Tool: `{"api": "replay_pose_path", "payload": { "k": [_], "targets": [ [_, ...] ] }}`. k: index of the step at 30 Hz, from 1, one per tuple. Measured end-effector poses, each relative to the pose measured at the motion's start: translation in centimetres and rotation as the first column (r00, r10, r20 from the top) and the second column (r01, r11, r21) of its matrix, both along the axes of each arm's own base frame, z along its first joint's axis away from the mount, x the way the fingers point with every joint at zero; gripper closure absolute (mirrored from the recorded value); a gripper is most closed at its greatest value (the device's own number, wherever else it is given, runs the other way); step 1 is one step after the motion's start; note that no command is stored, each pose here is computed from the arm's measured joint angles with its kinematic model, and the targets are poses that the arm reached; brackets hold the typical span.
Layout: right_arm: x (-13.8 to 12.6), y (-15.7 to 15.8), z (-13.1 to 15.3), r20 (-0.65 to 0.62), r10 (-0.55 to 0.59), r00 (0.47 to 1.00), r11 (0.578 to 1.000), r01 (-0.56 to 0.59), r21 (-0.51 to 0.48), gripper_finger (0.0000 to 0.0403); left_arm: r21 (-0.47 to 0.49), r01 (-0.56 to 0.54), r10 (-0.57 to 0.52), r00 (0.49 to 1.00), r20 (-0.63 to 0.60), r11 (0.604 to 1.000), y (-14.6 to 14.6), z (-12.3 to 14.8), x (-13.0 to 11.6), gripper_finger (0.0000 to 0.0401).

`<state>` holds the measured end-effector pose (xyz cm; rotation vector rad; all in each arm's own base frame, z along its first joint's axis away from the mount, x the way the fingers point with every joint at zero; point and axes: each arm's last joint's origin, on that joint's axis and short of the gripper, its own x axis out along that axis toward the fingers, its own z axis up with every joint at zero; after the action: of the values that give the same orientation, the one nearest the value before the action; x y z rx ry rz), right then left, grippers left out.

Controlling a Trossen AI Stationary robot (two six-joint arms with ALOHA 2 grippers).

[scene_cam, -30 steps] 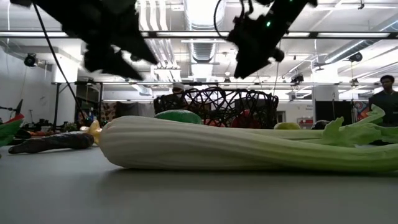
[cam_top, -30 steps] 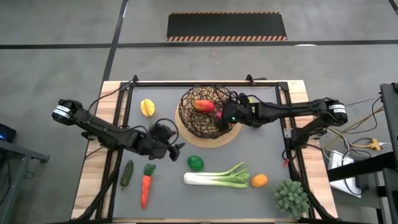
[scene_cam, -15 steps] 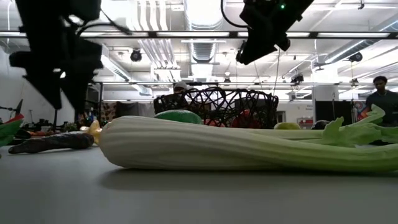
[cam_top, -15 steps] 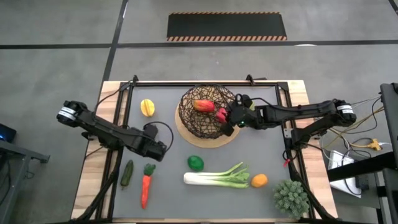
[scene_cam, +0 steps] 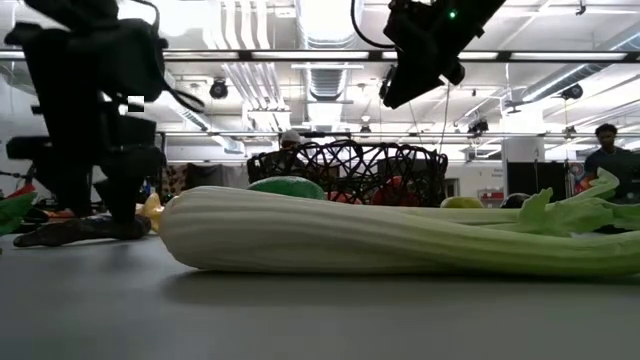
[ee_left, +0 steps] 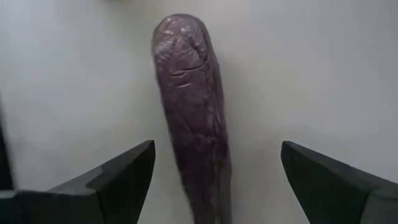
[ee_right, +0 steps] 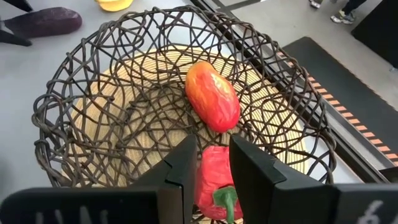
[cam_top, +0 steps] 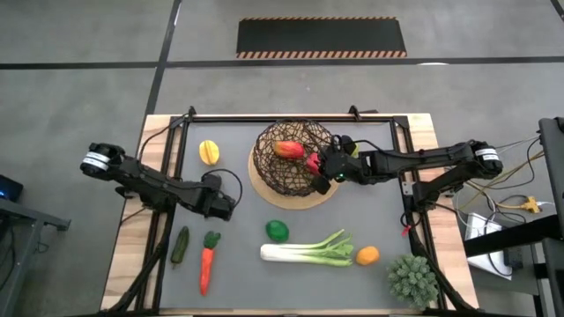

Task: Build produce basket
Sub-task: Put the eggplant into the basket

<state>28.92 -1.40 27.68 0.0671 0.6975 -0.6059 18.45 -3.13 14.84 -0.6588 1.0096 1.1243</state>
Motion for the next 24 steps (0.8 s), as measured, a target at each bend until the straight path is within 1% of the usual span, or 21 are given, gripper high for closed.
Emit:
{"api": "replay_pose_path", "payload": {
  "k": [3, 6, 9, 16, 19, 21, 24],
  "targets": [
    [0.07, 0.03, -0.1, -0.004, 0.001, 1.0, 1.0, -0.001, 0.0, 0.0314, 0.003, -0.002, 0.002, 1.0, 0.019, 1.0, 0.09, -0.56, -0.13, 0.0082],
    [0.08, 0.03, -0.12, -0.004, 0.0, 1.0, 1.0, 0.0, 0.001, 0.0316, 0.003, -0.003, 0.003, 1.0, 0.027, 1.0, 0.1, -0.72, -0.15, 0.0109],
    [0.08, 0.02, -0.12, -0.007, 0.003, 1.0, 1.0, -0.003, -0.003, 0.0322, 0.007, -0.004, 0.004, 1.0, 0.031, 1.0, 0.12, -0.71, -0.12, 0.0148],
    [0.06, -0.04, -0.09, -0.011, -0.009, 1.0, 1.0, 0.008, -0.027, 0.0331, 0.011, -0.014, 0.013, 0.999, 0.052, 1.0, 0.13, -0.7, 0.03, 0.0263],
    [0.05, -0.05, -0.09, -0.013, -0.008, 1.0, 1.0, 0.008, -0.03, 0.0329, 0.011, -0.029, 0.028, 0.998, 0.059, 1.0, 0.14, -0.7, 0.02, 0.0306],
    [0.05, -0.05, -0.09, -0.017, -0.004, 1.0, 0.999, 0.003, -0.035, 0.0326, 0.013, -0.032, 0.031, 0.998, 0.061, 0.999, 0.14, -0.69, 0.02, 0.0324],
    [0.05, -0.05, -0.12, -0.021, 0.0, 1.0, 0.999, -0.001, -0.039, 0.0323, 0.026, -0.051, 0.049, 0.996, 0.075, 0.998, 0.19, -0.67, 0.03, 0.0332]
  ]
}}
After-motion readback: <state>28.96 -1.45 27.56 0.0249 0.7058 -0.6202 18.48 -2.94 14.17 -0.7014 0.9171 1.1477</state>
